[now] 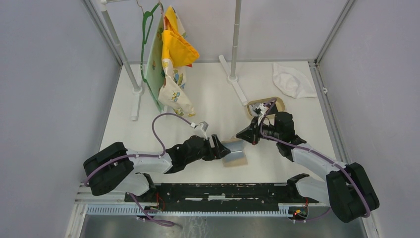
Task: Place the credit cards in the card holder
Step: Open the card holder at the center of the board.
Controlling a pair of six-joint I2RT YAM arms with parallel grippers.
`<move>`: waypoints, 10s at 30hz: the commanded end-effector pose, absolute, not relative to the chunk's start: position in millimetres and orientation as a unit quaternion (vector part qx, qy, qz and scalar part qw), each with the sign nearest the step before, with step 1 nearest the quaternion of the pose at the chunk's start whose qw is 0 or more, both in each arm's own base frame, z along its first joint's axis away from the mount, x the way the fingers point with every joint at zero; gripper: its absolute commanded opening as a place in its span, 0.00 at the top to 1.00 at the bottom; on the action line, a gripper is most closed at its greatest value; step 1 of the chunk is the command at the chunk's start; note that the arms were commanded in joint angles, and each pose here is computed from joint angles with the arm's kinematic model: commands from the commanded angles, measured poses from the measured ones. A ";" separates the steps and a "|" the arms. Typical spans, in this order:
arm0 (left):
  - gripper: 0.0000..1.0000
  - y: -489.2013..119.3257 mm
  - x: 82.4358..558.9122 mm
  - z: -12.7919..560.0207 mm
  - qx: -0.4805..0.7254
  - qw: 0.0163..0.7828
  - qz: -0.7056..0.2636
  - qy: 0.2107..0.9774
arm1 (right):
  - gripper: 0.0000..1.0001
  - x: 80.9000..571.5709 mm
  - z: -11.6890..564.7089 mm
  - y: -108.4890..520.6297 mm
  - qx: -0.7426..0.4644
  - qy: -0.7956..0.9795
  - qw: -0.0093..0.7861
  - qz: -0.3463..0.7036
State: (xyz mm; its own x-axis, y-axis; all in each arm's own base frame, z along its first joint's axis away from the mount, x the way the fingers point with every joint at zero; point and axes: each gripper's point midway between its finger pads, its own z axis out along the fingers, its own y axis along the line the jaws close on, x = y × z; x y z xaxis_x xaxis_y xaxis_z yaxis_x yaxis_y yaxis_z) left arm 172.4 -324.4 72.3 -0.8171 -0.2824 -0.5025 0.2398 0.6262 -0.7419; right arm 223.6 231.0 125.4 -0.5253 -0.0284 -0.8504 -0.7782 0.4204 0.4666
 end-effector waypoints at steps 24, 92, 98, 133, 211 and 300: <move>0.63 -342.0 192.8 58.0 0.145 0.347 -0.349 0.859 | 1.00 280.7 123.2 177.0 -0.310 0.763 0.516 0.236; 0.81 -320.8 176.8 66.6 0.047 0.362 -0.410 0.836 | 0.10 219.4 45.0 228.3 -0.613 0.685 0.346 0.186; 0.81 -322.5 176.4 67.7 0.051 0.364 -0.410 0.835 | 0.18 219.7 43.4 227.9 -0.611 0.691 0.341 0.185; 0.88 -350.7 191.8 65.5 0.053 0.358 -0.401 0.841 | 0.37 231.3 88.9 223.2 -0.546 0.695 0.394 0.252; 0.67 -362.4 182.0 65.7 0.094 0.301 -0.387 0.867 | 0.80 207.5 24.3 220.5 -0.543 0.753 0.248 0.277; 0.43 -460.9 227.7 103.1 0.107 0.314 -0.636 0.697 | 0.67 278.1 74.2 156.2 -0.302 0.833 0.359 0.293</move>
